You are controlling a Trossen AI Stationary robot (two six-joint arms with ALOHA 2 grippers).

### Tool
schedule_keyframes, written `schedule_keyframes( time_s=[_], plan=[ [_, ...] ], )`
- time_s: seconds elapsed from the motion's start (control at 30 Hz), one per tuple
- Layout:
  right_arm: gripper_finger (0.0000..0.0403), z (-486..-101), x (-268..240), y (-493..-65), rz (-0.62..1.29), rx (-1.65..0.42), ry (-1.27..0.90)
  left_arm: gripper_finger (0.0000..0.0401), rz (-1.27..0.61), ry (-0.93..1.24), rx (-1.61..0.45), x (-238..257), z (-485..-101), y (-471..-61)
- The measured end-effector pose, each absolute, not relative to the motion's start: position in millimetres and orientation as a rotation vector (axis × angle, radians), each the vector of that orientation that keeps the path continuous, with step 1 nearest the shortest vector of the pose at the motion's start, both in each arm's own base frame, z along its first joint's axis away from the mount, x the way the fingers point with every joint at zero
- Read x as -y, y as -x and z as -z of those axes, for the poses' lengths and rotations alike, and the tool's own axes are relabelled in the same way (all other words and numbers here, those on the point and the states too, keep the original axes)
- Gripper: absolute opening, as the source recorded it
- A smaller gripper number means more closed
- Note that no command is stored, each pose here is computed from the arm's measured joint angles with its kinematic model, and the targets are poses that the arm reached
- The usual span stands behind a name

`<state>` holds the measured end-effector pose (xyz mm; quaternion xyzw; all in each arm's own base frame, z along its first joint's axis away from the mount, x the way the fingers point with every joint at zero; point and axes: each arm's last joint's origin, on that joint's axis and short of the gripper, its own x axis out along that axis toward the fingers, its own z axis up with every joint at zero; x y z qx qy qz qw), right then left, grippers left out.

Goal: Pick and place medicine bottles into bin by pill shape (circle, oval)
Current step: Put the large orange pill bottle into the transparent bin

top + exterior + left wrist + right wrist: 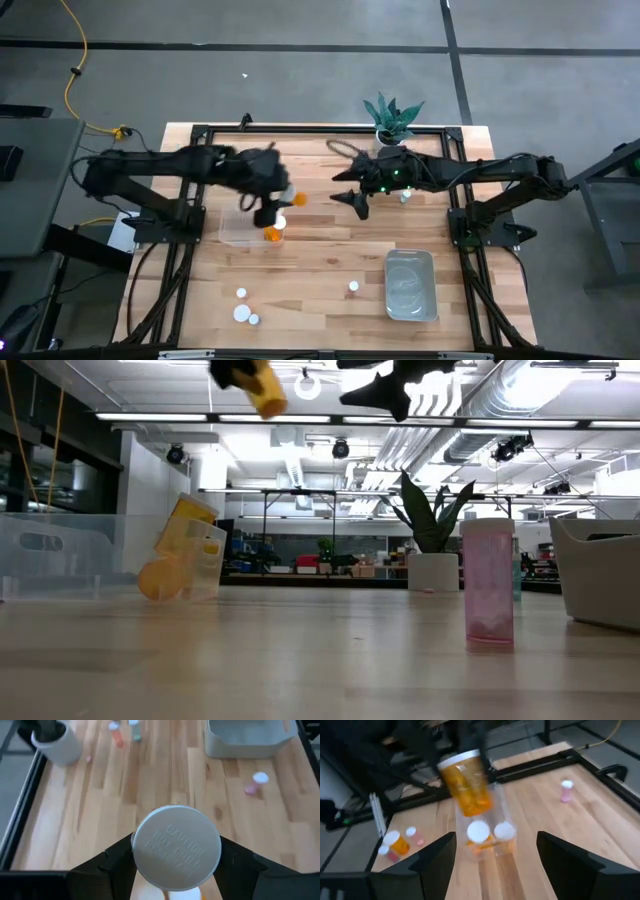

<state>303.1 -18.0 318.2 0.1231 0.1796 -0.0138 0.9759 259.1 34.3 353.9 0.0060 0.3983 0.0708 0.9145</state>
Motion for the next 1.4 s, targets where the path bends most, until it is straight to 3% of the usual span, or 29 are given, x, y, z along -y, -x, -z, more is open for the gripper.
schedule_keyframes(
  time_s=[0.17, 0.37, 1.4],
  plan=[
    [0.0268, -306.7, 7.4, -313.1, -0.006, -0.397, -0.211, 0.0213, -0.166, -0.035, -0.848, -60.9, -346.8, -292.6],
    [0.0268, -302.8, 7.6, -316.8, 0.109, -0.392, -0.165, 0.0213, -0.145, 0.025, -0.866, -75.7, -340.3, -311.5],
    [0.0268, -303.1, 8.8, -329.6, 0.051, -0.423, -0.065, 0.0213, -0.179, 0.108, -0.808, -76.0, -345.9, -312.8]
  ],
)
